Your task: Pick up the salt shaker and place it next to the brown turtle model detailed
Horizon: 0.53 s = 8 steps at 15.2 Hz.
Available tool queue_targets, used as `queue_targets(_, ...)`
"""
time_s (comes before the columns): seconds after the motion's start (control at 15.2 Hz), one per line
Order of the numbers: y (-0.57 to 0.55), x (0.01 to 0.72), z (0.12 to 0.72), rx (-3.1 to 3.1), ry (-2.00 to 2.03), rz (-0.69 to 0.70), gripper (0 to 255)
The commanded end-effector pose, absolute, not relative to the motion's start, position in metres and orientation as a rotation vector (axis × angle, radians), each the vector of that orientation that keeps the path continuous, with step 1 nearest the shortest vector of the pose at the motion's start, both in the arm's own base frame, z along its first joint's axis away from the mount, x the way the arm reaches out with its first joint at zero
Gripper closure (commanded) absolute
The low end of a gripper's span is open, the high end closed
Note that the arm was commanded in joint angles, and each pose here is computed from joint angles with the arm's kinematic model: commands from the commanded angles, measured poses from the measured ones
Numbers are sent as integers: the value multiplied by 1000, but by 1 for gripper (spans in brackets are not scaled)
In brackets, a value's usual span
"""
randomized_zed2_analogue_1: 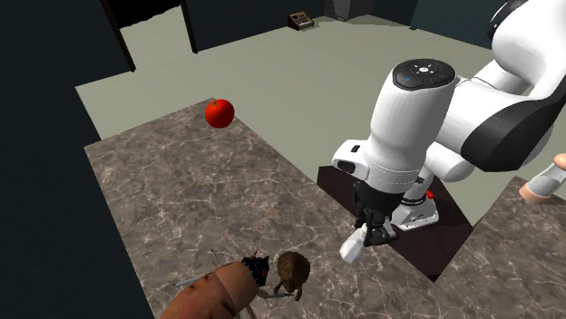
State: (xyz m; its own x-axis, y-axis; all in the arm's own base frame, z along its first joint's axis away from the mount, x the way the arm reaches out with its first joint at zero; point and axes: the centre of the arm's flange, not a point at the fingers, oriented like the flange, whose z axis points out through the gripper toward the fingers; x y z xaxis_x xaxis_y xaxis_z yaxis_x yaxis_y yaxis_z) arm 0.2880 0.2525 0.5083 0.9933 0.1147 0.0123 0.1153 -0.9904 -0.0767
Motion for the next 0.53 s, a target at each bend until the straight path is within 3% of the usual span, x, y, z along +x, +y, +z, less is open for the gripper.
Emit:
queue_targets(0.0,254,288,497,-3059,-177,-13,255)
queue_targets(0.46,254,288,460,-3059,-177,-13,255)
